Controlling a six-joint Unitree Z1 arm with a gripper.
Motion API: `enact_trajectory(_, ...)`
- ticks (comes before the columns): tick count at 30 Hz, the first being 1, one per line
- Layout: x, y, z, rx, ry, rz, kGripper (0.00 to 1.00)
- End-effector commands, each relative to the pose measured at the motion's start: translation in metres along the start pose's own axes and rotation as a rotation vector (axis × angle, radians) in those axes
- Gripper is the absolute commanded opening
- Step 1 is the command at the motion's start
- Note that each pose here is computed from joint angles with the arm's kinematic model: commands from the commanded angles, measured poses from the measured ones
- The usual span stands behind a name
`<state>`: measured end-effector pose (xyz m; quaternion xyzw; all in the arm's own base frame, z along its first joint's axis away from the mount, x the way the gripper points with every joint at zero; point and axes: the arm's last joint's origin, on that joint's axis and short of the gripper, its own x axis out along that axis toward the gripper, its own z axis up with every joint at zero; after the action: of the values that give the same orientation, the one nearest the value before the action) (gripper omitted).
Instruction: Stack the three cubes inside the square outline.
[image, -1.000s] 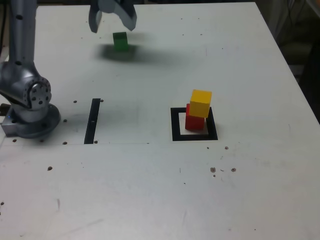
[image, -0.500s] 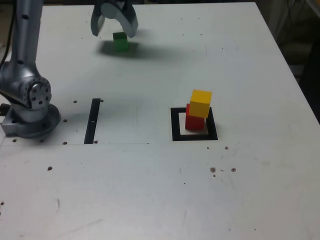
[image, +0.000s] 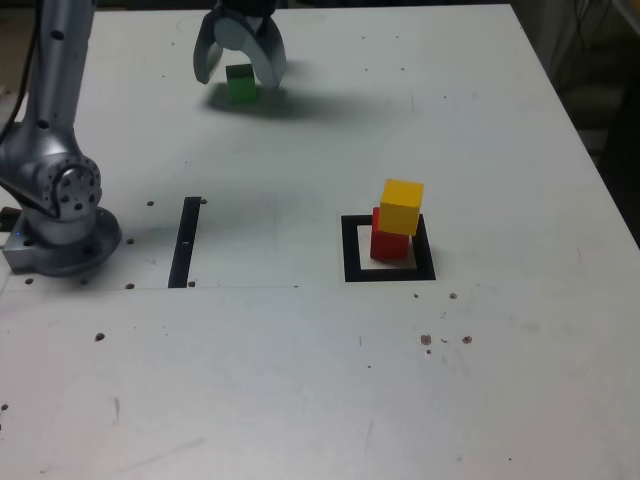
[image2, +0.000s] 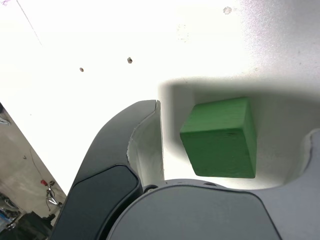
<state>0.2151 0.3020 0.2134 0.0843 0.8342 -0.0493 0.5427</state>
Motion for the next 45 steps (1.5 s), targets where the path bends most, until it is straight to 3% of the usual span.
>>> enact_trajectory(1,0.001,0.0,0.004,0.011,0.003,-0.011,0.91)
enact_trajectory(13,0.009,-0.001,0.009,0.035,0.005,-0.075,0.77)
enact_trajectory(16,0.012,0.0,0.011,0.036,0.007,-0.084,0.64)
enact_trajectory(20,0.014,0.002,0.014,0.037,-0.005,-0.083,0.39)
enact_trajectory(23,0.014,0.002,0.015,0.044,-0.02,-0.083,0.3)
enact_trajectory(36,0.009,0.0,0.012,0.047,-0.044,-0.083,0.28)
enact_trajectory(45,-0.015,-0.013,0.011,0.057,-0.104,-0.046,0.28)
